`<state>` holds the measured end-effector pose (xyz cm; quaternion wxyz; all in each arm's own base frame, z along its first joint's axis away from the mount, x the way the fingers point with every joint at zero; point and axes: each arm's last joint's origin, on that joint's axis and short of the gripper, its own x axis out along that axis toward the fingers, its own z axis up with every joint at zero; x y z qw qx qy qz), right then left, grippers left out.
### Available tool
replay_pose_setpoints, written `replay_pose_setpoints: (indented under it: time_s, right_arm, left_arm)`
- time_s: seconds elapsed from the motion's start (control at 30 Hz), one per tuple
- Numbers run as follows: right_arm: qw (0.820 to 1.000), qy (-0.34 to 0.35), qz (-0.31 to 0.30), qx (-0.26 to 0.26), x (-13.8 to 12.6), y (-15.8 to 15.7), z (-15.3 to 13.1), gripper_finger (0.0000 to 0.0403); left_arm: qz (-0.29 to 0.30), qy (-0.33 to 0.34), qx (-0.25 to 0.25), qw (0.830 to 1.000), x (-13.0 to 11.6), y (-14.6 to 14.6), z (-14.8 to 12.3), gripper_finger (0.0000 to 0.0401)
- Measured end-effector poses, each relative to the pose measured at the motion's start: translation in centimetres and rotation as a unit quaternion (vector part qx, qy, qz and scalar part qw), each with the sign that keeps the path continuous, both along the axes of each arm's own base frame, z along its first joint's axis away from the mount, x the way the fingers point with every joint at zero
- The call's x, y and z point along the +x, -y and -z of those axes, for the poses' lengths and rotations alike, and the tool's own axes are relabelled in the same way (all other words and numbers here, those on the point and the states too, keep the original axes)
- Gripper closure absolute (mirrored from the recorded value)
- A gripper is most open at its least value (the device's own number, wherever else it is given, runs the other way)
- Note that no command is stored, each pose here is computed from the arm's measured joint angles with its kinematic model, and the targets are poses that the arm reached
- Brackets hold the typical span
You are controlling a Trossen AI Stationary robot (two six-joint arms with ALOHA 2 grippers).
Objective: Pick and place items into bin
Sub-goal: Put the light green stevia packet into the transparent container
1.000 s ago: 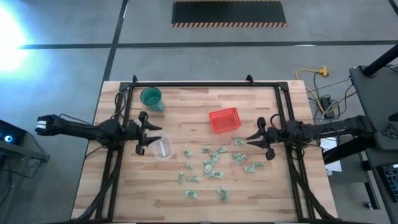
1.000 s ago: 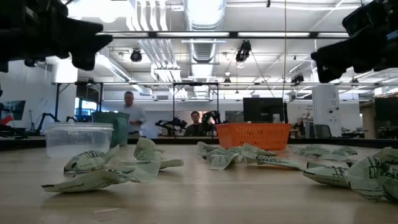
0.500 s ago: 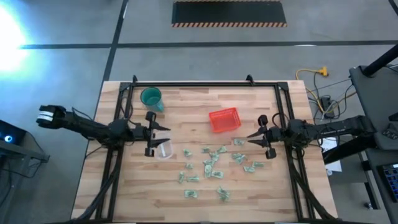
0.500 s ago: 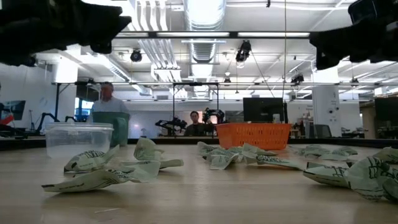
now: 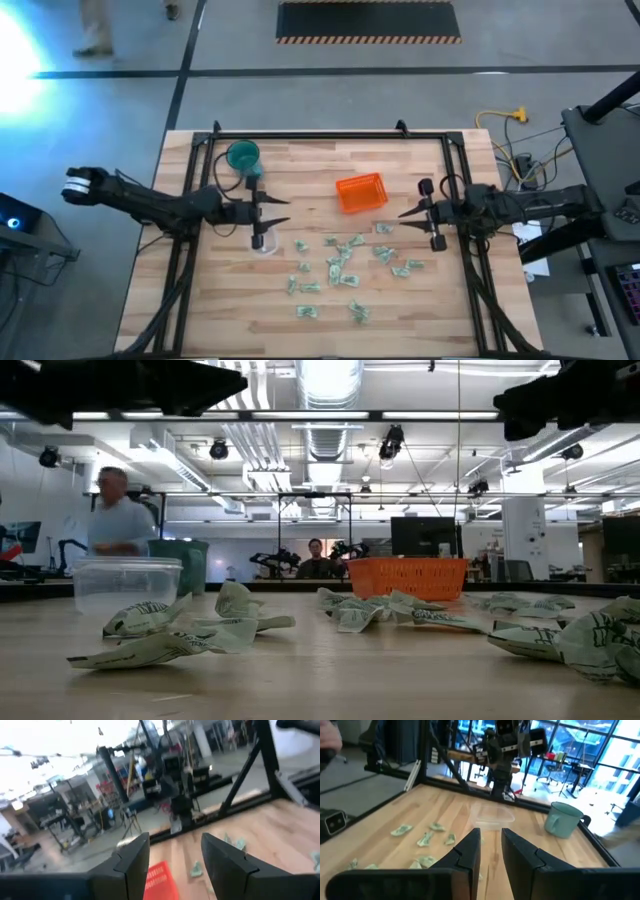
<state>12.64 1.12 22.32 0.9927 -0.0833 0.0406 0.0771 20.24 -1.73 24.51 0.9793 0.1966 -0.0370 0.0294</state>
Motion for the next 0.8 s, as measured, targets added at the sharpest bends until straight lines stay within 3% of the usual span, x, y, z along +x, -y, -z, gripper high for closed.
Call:
replay_pose_setpoints:
  time_s: [0.2, 0.47, 0.8]
  right_arm:
    - [1.000, 0.008, 0.007, -0.029, -0.1, 0.1, -1.4, 0.0335]
    - [0.999, 0.019, 0.009, -0.037, -0.2, 0.1, -2.1, 0.0335]
    - [0.999, 0.009, 0.009, -0.033, -0.2, 0.1, -1.8, 0.0335]
  left_arm:
    - [0.002, -0.093, -0.016, 0.996, 1.0, 0.3, -1.9, 0.0238]
    - [0.015, -0.142, -0.005, 0.990, 2.5, 2.5, -2.5, 0.0238]
    - [-0.004, -0.205, 0.021, 0.979, 4.0, 7.8, 0.6, 0.0238]
